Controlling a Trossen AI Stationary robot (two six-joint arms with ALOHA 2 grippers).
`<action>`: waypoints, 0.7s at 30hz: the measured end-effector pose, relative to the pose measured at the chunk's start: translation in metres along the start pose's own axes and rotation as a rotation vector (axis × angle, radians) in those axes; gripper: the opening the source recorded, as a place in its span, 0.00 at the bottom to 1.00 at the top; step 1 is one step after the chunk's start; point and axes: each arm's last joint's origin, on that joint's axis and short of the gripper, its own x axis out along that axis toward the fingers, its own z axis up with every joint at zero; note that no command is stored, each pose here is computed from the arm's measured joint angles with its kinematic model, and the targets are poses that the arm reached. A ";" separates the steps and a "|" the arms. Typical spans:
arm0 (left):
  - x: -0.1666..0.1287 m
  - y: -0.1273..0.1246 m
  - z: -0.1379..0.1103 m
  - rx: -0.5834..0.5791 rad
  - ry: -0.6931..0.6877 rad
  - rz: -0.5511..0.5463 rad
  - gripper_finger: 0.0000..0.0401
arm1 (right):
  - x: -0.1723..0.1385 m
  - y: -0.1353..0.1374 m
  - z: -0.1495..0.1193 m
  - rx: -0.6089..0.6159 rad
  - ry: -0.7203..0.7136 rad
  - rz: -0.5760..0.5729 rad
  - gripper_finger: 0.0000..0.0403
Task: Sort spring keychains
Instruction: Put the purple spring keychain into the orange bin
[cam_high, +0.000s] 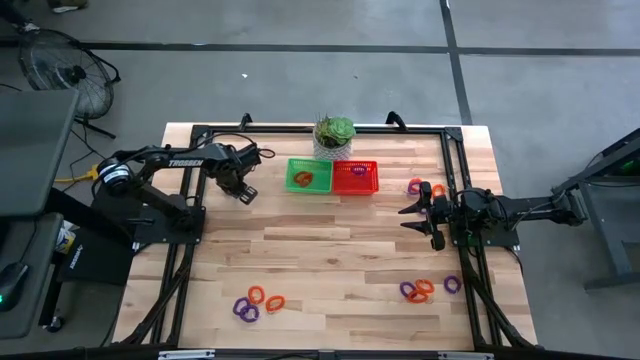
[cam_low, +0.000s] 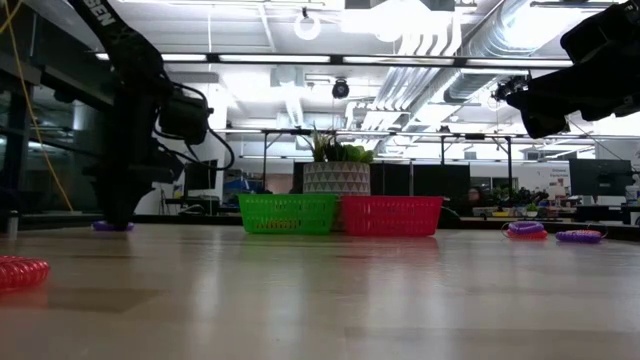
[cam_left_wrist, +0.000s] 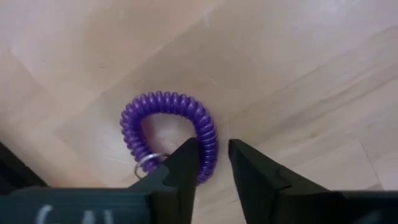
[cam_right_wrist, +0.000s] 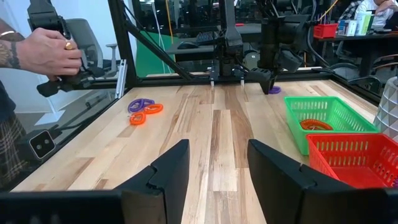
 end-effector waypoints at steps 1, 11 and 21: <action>0.000 0.000 0.000 0.000 0.001 -0.004 0.19 | 0.000 0.000 0.000 0.000 0.000 0.000 0.39; 0.000 -0.003 -0.002 0.018 0.000 0.006 0.02 | 0.000 0.000 0.000 0.000 0.000 0.000 0.40; -0.017 -0.006 -0.002 0.033 -0.059 -0.010 0.01 | 0.000 0.000 0.000 0.000 0.000 0.000 0.40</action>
